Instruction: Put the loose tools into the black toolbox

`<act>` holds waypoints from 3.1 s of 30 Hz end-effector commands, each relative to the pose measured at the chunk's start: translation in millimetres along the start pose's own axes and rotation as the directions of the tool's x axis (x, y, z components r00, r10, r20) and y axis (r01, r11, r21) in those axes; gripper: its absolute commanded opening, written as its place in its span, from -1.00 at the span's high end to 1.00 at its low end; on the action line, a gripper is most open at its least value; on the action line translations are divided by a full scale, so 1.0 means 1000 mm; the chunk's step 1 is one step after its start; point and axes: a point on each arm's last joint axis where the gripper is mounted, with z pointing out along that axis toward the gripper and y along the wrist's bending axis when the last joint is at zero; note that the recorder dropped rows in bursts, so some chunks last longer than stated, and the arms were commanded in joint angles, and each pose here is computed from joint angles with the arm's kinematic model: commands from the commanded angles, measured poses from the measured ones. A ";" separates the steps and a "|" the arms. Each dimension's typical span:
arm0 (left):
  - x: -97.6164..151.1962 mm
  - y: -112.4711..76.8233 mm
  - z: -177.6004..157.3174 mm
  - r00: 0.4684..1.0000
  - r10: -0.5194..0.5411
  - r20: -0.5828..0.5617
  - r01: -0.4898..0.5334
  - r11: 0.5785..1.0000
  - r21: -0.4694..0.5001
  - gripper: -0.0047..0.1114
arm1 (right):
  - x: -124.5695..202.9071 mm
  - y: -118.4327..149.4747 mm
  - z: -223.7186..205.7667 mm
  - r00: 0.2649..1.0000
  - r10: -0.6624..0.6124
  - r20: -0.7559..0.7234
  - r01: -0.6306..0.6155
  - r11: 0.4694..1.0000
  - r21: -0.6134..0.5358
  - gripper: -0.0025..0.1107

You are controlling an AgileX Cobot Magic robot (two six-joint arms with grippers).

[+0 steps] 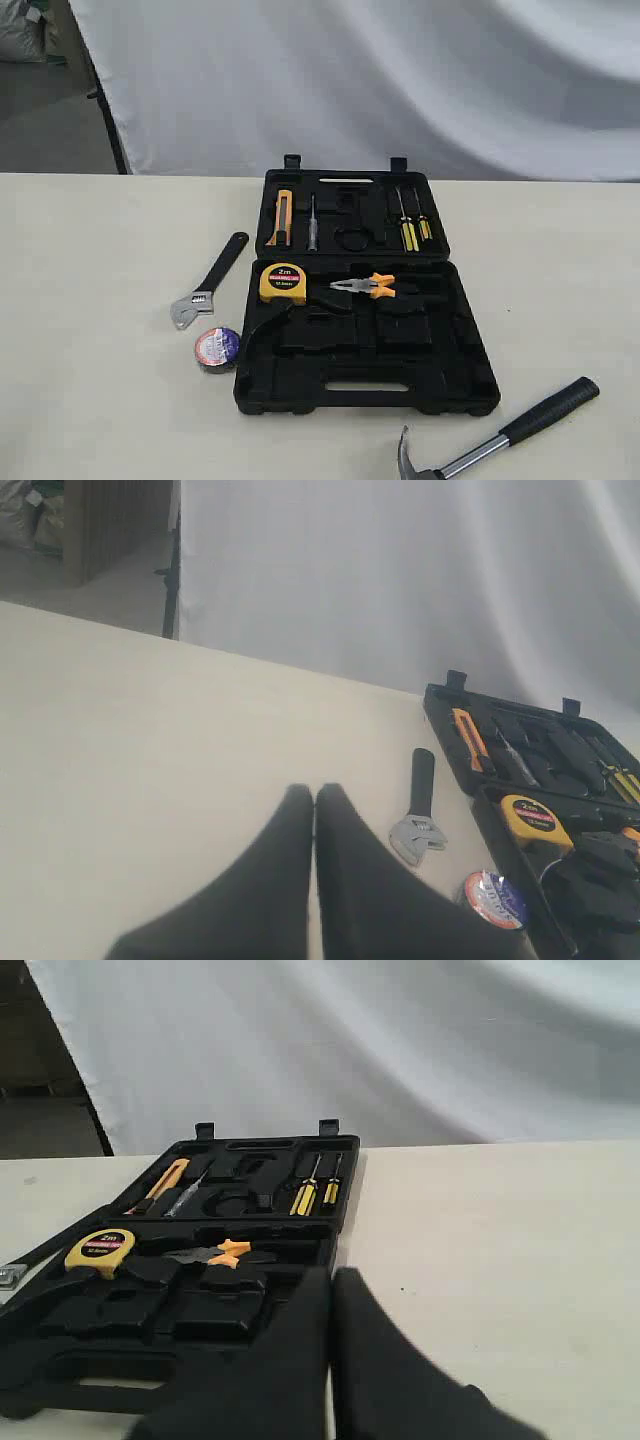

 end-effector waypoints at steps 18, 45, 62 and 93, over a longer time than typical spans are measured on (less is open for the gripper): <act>-0.002 0.001 0.000 1.000 0.000 0.020 0.001 1.000 -0.021 0.91 | 0.000 -0.001 0.000 1.000 -0.009 0.009 0.009 1.000 0.007 0.96; -0.002 0.001 0.000 1.000 0.000 0.020 0.001 1.000 -0.021 0.91 | -0.015 -0.002 -0.002 0.979 0.107 0.175 -0.109 0.994 0.004 0.96; -0.002 0.001 0.000 1.000 0.000 0.020 0.001 1.000 -0.021 0.91 | -0.003 0.001 0.000 0.994 0.101 0.046 -0.101 0.995 -0.014 0.96; -0.002 0.001 0.000 1.000 0.000 0.020 0.001 1.000 -0.021 0.91 | 0.022 0.071 0.083 0.855 -0.043 -0.516 -0.119 0.954 -0.276 0.96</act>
